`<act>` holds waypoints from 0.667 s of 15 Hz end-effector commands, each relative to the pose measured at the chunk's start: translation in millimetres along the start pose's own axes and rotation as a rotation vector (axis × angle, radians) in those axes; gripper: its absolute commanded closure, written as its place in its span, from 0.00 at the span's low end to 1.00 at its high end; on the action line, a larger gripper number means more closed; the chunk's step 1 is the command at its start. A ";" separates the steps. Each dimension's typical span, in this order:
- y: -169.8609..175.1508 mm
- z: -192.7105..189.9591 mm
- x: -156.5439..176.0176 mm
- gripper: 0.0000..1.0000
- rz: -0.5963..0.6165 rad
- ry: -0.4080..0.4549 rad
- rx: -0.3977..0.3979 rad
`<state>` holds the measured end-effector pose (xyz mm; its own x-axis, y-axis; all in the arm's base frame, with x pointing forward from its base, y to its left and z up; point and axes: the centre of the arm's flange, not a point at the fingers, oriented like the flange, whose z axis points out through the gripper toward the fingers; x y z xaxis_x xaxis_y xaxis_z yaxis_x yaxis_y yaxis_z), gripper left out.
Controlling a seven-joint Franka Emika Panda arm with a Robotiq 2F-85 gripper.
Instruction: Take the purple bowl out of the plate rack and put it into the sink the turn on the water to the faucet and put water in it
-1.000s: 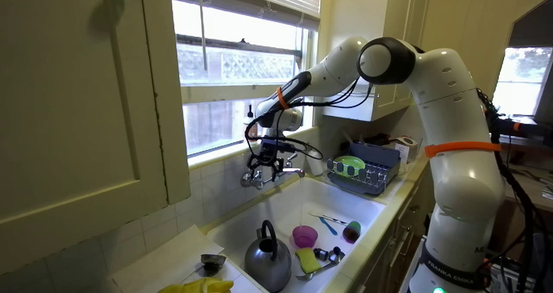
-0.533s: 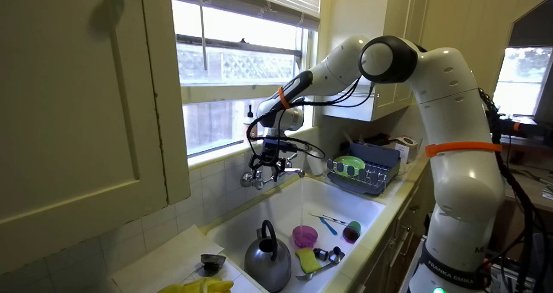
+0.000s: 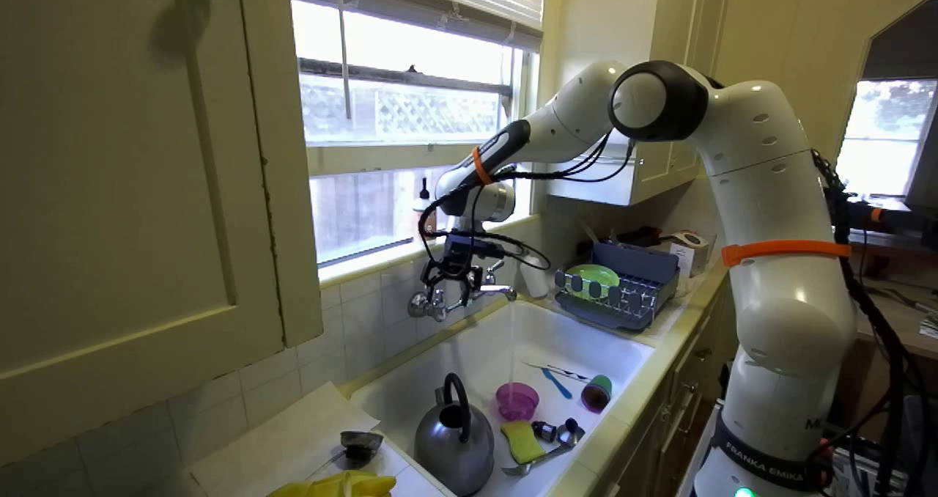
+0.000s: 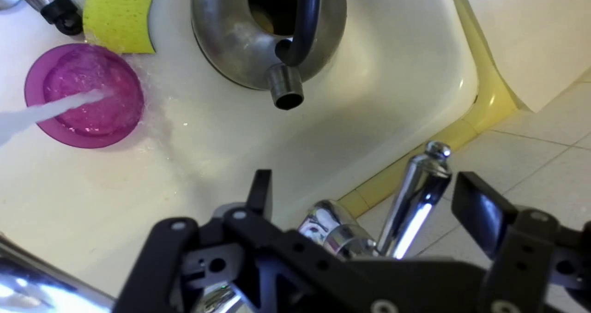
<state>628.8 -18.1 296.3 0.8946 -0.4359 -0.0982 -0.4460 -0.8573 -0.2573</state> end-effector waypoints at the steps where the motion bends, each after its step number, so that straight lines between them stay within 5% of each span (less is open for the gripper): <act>1: -3.4 3.7 -3.3 0.00 -0.035 0.025 0.044; 10: -28.9 12.1 -1.1 0.00 -0.104 0.047 0.131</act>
<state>636.3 6.6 297.9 0.9187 -0.3911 -0.0555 -0.3846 -0.8536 -0.3514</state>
